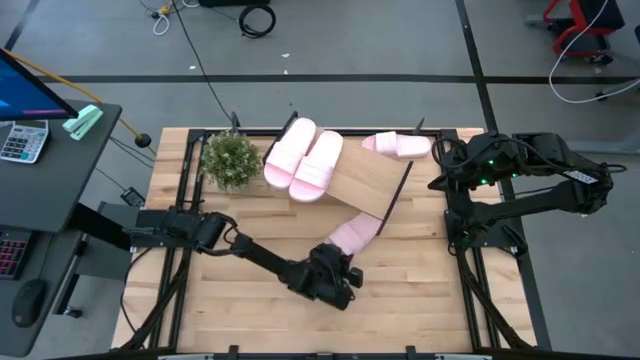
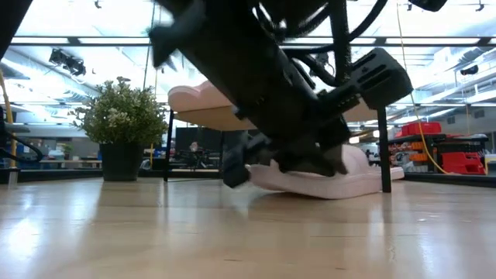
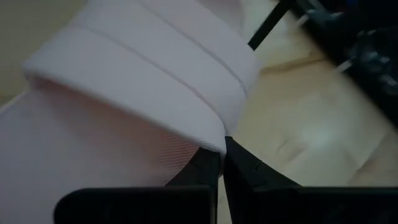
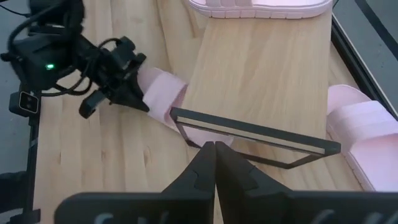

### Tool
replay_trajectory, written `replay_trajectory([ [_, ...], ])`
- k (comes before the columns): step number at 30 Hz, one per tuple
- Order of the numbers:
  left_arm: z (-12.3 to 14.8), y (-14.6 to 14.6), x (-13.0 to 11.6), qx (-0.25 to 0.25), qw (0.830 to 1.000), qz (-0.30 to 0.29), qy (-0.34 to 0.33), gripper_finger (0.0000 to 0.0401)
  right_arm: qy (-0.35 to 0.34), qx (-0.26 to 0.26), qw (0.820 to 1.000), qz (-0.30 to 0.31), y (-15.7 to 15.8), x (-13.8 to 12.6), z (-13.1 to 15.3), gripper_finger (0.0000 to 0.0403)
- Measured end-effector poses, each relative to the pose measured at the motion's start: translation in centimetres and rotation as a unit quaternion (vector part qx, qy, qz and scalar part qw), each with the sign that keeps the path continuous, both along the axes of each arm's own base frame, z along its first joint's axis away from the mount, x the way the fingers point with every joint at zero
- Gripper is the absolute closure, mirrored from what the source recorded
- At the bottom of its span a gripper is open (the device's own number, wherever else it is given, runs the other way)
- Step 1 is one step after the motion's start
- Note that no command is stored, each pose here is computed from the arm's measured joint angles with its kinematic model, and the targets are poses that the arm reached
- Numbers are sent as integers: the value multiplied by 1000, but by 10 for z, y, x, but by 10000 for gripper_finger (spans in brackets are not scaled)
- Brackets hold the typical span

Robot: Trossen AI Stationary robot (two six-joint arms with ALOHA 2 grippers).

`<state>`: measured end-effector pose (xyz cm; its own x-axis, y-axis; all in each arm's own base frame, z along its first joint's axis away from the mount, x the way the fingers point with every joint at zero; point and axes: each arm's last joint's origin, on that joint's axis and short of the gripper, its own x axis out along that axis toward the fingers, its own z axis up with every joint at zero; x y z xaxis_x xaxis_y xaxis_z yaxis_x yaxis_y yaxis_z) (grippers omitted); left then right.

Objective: Pick and place slides into the shelf
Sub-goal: Put the pink slide on the shelf

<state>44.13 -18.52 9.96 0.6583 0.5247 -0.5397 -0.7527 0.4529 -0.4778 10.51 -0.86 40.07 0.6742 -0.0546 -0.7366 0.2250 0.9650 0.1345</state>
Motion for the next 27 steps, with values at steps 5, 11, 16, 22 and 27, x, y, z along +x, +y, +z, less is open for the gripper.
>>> replay_trajectory([
  [5, 11, -3, -17, 3, 996, 79, 51, 392, 0, -6, 1000, 6, 0, 0, 0, 391],
  [11, 24, -6, -22, 11, 992, 98, 81, 392, 0, -7, 1000, 7, 0, 0, 0, 392],
  [16, 49, -27, -24, 10, 994, 75, 81, 392, 1, -13, 1000, 14, 0, 0, 0, 393],
  [22, 89, -51, -40, 35, 990, 43, 127, 392, 1, -22, 999, 24, 0, 0, 0, 392],
  [27, 122, -69, -57, 52, 986, 12, 155, 392, 1, -22, 999, 30, 0, 0, 0, 393],
])
